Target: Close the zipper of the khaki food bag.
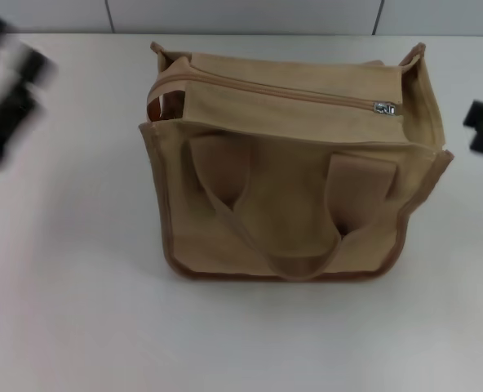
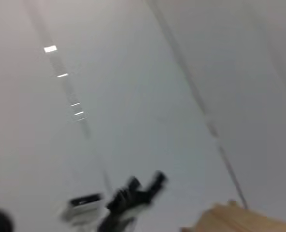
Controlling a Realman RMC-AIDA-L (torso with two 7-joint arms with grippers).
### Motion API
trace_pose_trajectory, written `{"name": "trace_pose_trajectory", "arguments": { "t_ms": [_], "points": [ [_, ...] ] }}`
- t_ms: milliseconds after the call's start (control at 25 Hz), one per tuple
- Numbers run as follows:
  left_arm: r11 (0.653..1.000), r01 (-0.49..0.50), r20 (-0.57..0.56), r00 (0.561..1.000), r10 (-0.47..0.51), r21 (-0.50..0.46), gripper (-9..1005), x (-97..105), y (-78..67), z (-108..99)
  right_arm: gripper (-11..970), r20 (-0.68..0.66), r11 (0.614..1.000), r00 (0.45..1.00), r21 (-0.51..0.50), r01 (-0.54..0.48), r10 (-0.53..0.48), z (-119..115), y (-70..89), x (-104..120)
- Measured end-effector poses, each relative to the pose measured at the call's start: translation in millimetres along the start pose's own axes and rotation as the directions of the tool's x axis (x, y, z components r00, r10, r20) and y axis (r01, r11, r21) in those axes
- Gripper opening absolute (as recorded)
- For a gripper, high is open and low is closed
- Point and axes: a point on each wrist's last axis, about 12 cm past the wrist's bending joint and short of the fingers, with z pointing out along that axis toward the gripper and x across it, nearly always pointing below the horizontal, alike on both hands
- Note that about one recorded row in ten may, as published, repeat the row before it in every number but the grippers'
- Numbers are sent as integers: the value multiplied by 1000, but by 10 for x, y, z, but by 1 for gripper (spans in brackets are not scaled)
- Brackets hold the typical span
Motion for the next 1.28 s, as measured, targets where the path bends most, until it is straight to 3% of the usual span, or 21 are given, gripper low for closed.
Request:
{"name": "trace_pose_trajectory", "arguments": {
  "t_ms": [80,160,320,440,600,680,880,1280],
  "points": [
    [986,45,-132,991,-24,160,815,57,-64,95,402,0,997,998,-43,59,-60,-17,85,51],
    [939,97,-275,962,-2,330,814,129,-162,162,404,-2,995,997,-59,77,-78,-25,122,80],
    [844,186,-434,899,61,503,814,236,-326,163,504,-17,987,992,-105,124,-127,6,233,237],
    [819,220,-485,871,81,530,814,295,-372,134,580,-68,977,983,-144,160,-171,101,287,404],
    [834,221,-522,848,91,505,815,338,-349,97,686,-151,974,968,-140,180,-201,214,281,633],
    [848,209,-537,837,102,487,815,360,-323,86,686,-159,975,965,-111,191,-207,281,258,792],
    [855,199,-545,830,113,479,815,388,-312,86,686,-173,969,957,-124,212,-232,373,252,928],
    [863,195,-550,827,111,466,814,423,-322,66,687,-177,968,954,-122,221,-240,416,276,1044]
  ]
}}
